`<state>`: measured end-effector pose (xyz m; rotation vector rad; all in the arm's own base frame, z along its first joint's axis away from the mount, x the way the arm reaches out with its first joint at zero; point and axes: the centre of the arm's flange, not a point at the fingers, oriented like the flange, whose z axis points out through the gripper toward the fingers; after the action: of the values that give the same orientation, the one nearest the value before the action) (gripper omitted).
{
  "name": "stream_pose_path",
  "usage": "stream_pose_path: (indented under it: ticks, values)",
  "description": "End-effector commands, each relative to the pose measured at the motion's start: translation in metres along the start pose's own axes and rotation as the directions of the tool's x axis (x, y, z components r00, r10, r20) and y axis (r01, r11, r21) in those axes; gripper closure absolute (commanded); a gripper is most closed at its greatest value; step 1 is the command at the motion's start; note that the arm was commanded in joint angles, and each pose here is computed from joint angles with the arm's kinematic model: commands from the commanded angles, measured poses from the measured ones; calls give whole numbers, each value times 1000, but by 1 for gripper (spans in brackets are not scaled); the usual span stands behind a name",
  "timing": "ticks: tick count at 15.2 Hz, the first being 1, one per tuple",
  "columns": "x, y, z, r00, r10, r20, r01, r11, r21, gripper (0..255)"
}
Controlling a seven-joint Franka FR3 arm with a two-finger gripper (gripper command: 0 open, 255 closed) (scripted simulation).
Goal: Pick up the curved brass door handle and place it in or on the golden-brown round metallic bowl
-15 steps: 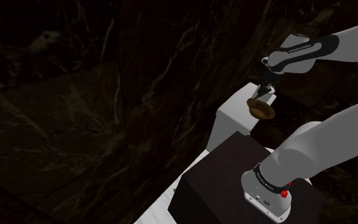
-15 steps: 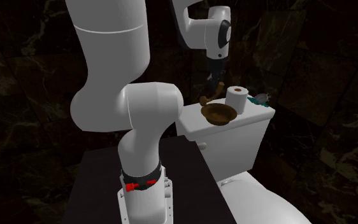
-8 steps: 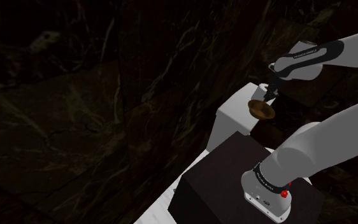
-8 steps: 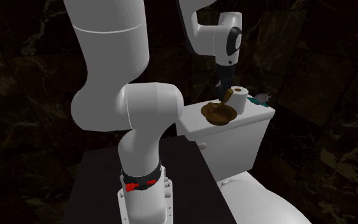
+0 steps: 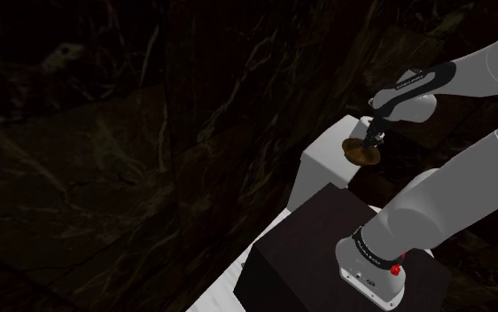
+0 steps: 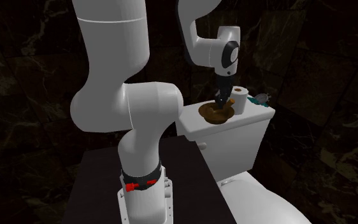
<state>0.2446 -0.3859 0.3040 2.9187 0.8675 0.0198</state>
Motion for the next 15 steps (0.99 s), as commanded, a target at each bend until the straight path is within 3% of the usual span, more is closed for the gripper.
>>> stream_pose_path:
  ticks: [1,8,9,14,15]
  values:
    - [1,-1,7,1000,0,0,0,1000,0,255]
    - [1,-1,7,1000,0,0,0,1000,0,255]
    - [1,-1,7,1000,0,0,0,1000,0,0]
    - [1,-1,7,1000,0,0,0,1000,1,0]
    - [1,-1,-6,1000,0,0,0,1000,0,0]
